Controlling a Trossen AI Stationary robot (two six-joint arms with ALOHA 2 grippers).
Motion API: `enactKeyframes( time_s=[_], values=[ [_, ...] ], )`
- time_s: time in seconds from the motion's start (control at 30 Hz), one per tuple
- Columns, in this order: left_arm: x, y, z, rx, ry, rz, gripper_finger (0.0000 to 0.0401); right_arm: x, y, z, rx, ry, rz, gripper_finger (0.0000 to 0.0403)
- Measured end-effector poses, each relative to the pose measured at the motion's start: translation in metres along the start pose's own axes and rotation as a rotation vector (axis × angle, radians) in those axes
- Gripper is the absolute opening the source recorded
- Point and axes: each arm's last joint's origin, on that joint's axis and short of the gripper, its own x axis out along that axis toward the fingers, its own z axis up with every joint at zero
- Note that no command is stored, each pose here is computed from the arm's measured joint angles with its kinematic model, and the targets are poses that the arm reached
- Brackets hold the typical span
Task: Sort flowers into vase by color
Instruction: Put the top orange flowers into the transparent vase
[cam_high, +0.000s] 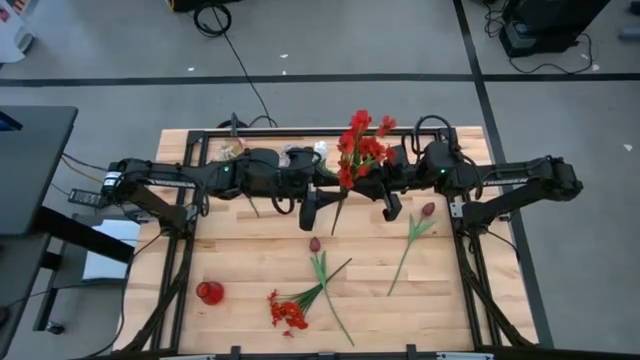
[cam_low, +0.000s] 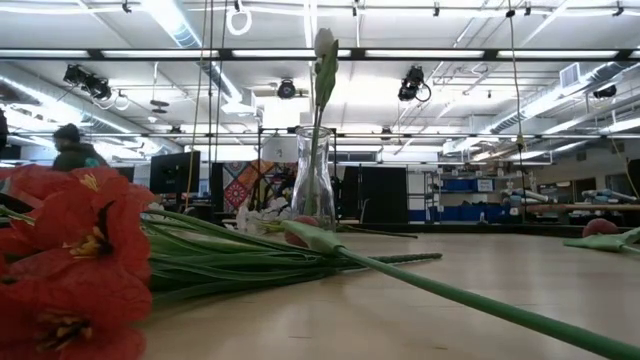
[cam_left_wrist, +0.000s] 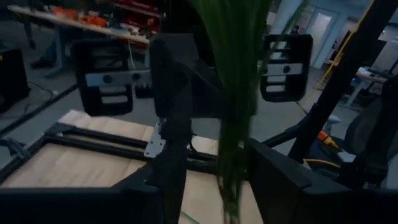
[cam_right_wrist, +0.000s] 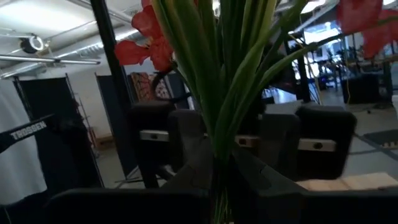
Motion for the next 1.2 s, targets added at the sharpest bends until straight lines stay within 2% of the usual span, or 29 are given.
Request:
enactKeyframes(
  time_s=[0.27, 0.5, 0.7, 0.83, 1.0, 1.2],
  values=[
    [0.000, -0.001, 0.000, 0.068, 0.004, -0.017, 0.0100, 0.014, -0.002, -0.004, 0.013, 0.031, 0.007, 0.0036],
    [0.000, 0.000, -0.003, 0.107, 0.036, -0.032, 0.0017, 0.016, -0.003, -0.007, 0.017, 0.036, -0.017, 0.0053],
    [-0.002, 0.000, -0.003, 0.128, 0.049, -0.033, 0.0016, 0.013, -0.004, -0.004, 0.014, 0.029, -0.035, 0.0102],
    [-0.012, 0.004, 0.002, 0.129, 0.054, 0.017, 0.0015, 0.005, -0.004, 0.006, 0.013, -0.020, -0.122, 0.0129],
    [-0.016, 0.018, -0.001, 0.153, 0.137, 0.069, 0.0014, -0.009, 0.002, 0.019, 0.004, -0.035, -0.161, 0.0141],
    [-0.016, 0.035, -0.012, 0.165, 0.103, 0.107, 0.0014, -0.026, 0.006, 0.026, 0.002, 0.013, -0.218, 0.0142]
  ],
)
